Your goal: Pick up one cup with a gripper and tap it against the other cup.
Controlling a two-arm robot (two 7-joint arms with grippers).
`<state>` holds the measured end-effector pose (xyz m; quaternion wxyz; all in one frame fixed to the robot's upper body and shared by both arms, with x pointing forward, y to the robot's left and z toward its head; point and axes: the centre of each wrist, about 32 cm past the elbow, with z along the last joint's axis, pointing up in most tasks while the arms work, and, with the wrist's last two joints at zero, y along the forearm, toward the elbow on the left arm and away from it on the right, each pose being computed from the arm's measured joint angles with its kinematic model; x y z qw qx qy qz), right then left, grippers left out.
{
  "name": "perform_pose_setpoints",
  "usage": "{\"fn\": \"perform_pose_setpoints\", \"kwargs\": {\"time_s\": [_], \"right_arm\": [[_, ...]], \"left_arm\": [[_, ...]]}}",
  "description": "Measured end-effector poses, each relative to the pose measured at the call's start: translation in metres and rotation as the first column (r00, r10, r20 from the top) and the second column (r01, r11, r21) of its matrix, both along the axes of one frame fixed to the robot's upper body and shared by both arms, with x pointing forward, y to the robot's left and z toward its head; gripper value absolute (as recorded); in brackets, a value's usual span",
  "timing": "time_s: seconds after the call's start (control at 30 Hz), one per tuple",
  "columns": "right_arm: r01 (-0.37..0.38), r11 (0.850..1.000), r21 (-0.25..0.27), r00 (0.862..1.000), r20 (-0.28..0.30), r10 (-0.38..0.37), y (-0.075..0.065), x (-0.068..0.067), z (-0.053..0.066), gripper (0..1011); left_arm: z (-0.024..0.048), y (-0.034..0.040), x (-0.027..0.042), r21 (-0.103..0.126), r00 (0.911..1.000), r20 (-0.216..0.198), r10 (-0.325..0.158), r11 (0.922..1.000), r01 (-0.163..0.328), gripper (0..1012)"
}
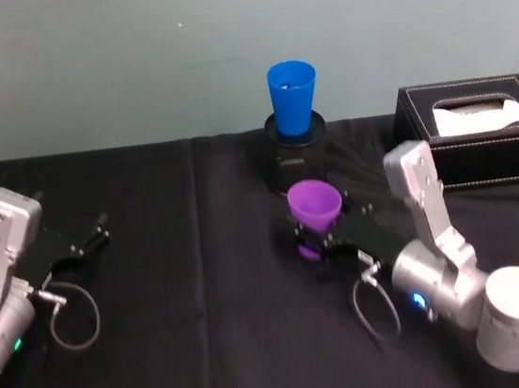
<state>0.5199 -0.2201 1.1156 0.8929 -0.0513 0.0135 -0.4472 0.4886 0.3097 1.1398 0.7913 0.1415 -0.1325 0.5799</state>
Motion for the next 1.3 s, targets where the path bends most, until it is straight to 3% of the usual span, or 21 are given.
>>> {"fn": "perform_pose_setpoints", "kwargs": {"time_s": [0.2, 0.43, 0.57, 0.8, 1.1, 1.2, 1.3], "right_arm": [[-0.003, 1.000, 0.021, 1.000, -0.010, 0.003, 0.000, -0.008, -0.012, 737], [-0.012, 0.999, 0.038, 1.000, -0.014, 0.012, 0.001, -0.014, -0.015, 739], [-0.010, 0.998, 0.054, 1.000, -0.017, 0.011, 0.001, -0.017, -0.013, 826], [-0.005, 0.998, 0.063, 1.000, 0.010, 0.004, 0.001, -0.021, 0.000, 998], [0.045, 0.996, 0.072, 0.994, 0.096, -0.052, -0.007, -0.034, 0.033, 1003], [0.136, 0.988, 0.080, 0.980, 0.132, -0.146, -0.014, -0.042, 0.045, 1003], [0.264, 0.962, 0.077, 0.951, 0.148, -0.272, -0.021, -0.048, 0.052, 1003]], "left_arm": [[0.0000, 0.0000, 0.0000, 0.000, 1.0000, 0.000, 0.000, 1.0000, 0.000, 1000], [0.0000, 0.0000, 0.0000, 0.000, 1.0000, 0.000, 0.000, 1.0000, 0.000, 1000], [0.0000, 0.0000, 0.0000, 0.000, 1.0000, 0.000, 0.000, 1.0000, 0.000, 1000], [0.0000, 0.0000, 0.0000, 0.000, 1.0000, 0.000, 0.000, 1.0000, 0.000, 1000], [0.0000, 0.0000, 0.0000, 0.000, 1.0000, 0.000, 0.000, 1.0000, 0.000, 1000], [0.0000, 0.0000, 0.0000, 0.000, 1.0000, 0.000, 0.000, 1.0000, 0.000, 1000], [0.0000, 0.0000, 0.0000, 0.000, 1.0000, 0.000, 0.000, 1.0000, 0.000, 1000]]}}
